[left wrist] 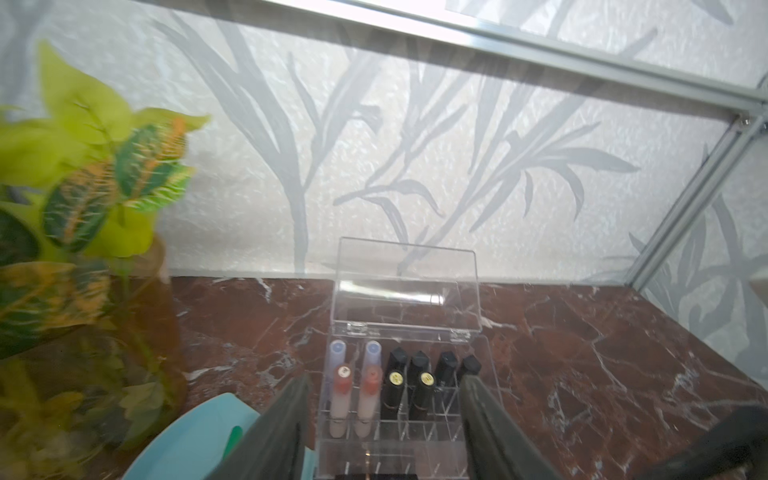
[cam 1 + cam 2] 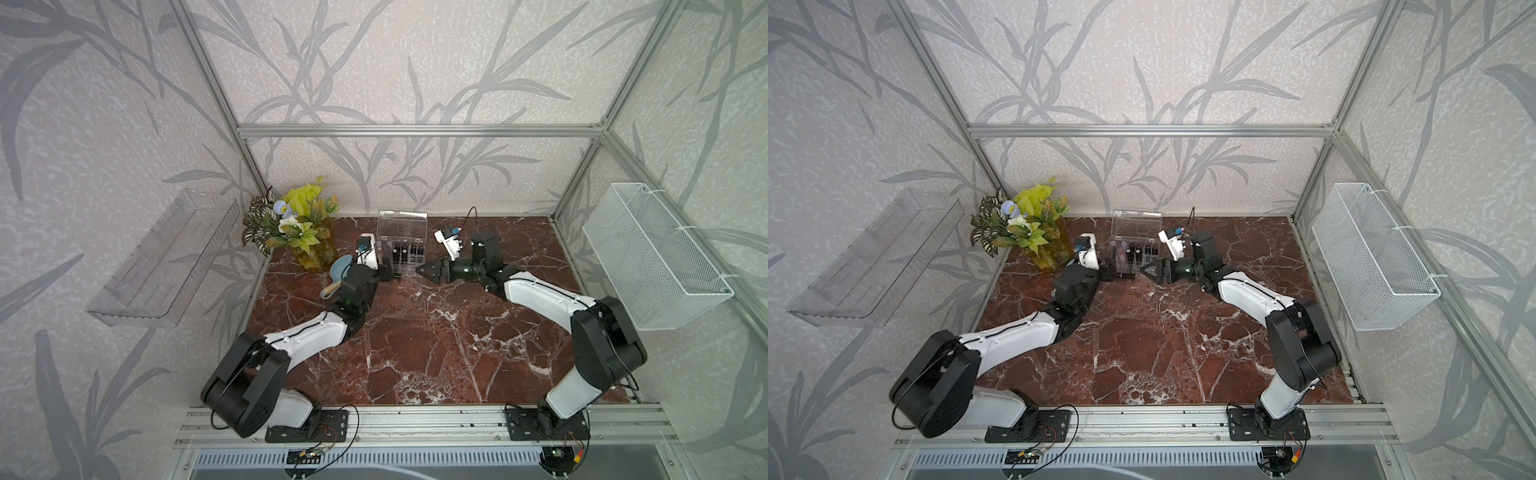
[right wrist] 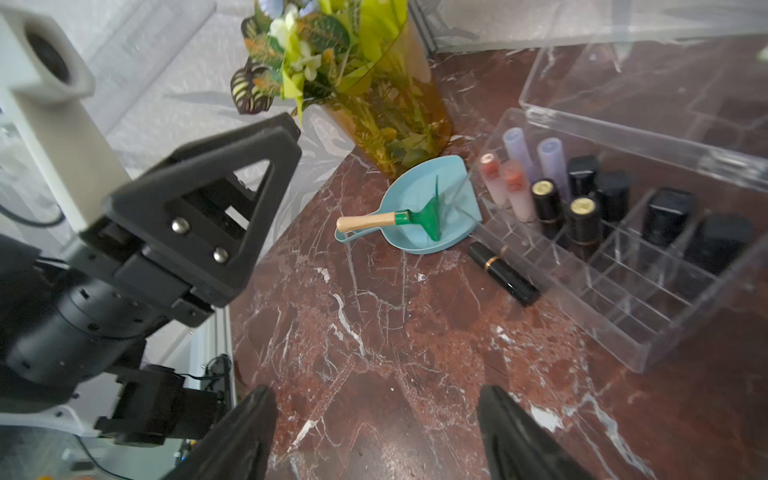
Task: Arrange the lipsticks in the organizer
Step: Place the lipstick in the storage box, then pick up the lipstick at the center of the board.
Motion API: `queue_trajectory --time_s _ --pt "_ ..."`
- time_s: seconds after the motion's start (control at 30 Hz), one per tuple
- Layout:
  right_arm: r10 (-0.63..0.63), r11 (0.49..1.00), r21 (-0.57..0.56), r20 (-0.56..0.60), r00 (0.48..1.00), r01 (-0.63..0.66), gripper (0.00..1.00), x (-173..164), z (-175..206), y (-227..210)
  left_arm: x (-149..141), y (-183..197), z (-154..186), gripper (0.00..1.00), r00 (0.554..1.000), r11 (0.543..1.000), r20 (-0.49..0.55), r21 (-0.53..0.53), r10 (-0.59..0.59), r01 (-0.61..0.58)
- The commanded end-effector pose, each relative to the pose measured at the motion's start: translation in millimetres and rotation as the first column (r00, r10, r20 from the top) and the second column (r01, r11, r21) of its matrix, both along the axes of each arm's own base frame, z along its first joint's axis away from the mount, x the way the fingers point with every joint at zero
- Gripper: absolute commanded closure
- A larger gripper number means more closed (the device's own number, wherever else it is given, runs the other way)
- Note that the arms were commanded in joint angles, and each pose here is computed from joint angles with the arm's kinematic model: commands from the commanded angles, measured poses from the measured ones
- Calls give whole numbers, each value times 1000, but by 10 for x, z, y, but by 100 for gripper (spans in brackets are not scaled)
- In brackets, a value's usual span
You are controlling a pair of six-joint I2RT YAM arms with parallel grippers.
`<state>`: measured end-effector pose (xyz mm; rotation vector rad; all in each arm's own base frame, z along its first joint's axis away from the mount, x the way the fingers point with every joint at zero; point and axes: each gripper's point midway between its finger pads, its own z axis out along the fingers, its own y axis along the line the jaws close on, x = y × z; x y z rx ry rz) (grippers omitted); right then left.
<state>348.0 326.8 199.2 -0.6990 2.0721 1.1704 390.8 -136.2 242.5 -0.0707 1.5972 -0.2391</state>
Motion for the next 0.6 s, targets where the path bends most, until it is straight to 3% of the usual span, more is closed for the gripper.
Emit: queue_trajectory --time_s 0.0,0.13,0.4,0.57 --pt "14 982 -189 41 999 -7 17 -42 -302 16 -81 343 -100 41 997 993 -6 -91 75 -76" --pt "32 958 -288 37 999 -20 17 -26 -566 160 -146 662 -311 42 993 979 -30 -170 111 -114" --pt "81 845 -534 86 993 -23 9 60 -1131 449 -108 898 -491 42 992 962 -55 -244 116 -126" --pt "79 816 -578 102 992 -5 5 216 -1292 519 -122 927 -479 42 992 960 -48 -250 115 -124"
